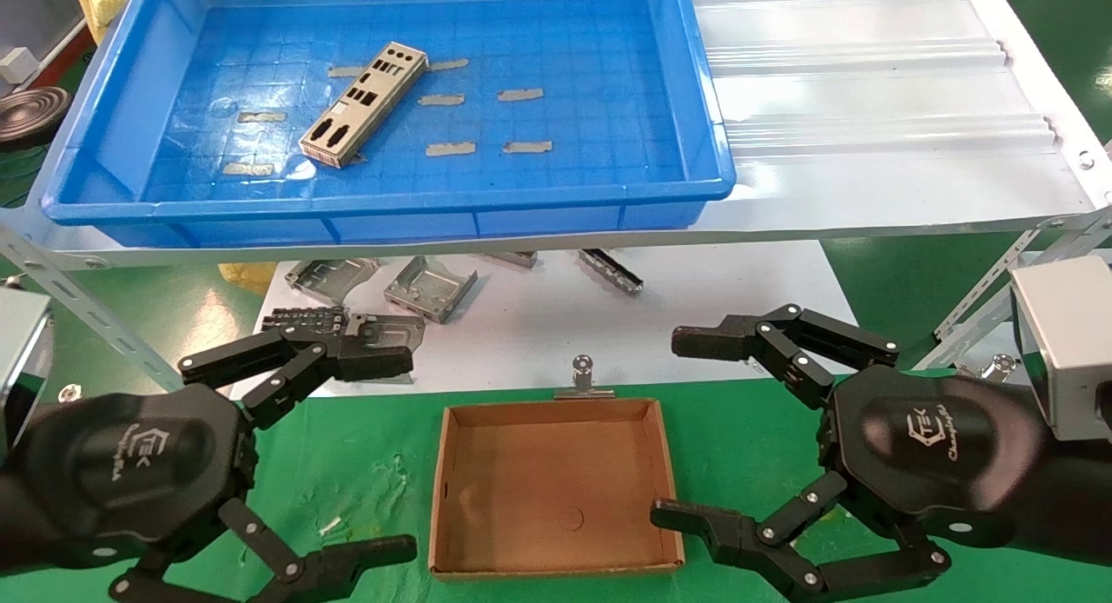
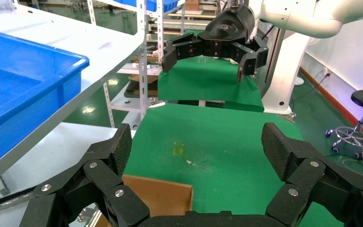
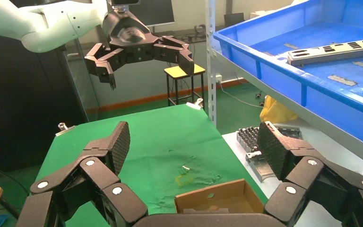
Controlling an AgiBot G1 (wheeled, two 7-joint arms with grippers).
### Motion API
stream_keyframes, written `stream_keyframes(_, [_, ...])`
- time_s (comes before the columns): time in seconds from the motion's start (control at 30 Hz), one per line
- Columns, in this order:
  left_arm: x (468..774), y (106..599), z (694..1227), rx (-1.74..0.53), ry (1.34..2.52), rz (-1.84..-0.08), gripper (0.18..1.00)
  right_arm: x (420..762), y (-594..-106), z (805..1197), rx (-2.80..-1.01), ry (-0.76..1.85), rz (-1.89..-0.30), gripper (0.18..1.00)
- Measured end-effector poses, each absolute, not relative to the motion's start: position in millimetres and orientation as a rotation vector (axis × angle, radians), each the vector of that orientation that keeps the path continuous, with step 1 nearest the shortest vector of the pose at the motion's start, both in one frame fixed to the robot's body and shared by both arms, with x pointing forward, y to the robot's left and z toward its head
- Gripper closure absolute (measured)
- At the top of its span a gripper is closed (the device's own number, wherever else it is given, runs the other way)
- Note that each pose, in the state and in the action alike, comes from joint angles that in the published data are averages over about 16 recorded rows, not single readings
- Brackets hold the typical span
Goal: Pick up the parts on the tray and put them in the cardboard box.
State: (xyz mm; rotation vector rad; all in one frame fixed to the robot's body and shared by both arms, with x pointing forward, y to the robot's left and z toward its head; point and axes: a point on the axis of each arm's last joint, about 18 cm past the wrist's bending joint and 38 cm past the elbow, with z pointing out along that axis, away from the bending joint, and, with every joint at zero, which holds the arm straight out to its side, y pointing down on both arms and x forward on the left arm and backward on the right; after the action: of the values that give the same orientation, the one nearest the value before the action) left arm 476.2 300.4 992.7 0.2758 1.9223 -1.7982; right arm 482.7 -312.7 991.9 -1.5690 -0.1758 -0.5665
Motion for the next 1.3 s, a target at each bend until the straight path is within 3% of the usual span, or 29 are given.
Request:
stream_keyframes(0.57, [476.2, 300.4, 992.7, 0.276, 1.922, -1.798, 0.184, 482.7, -312.7, 991.9, -1.569, -0.176, -0.567, 0.257])
stream_keyframes(0.8, [476.2, 300.4, 992.7, 0.276, 1.922, -1.798, 0.184, 482.7, -312.7, 991.9, -1.569, -0.176, -0.567, 0.362])
stream_keyframes(1.3, [476.2, 300.4, 992.7, 0.276, 1.922, -1.798, 0.184, 482.7, -312.7, 991.9, -1.569, -0.176, -0.566, 0.701])
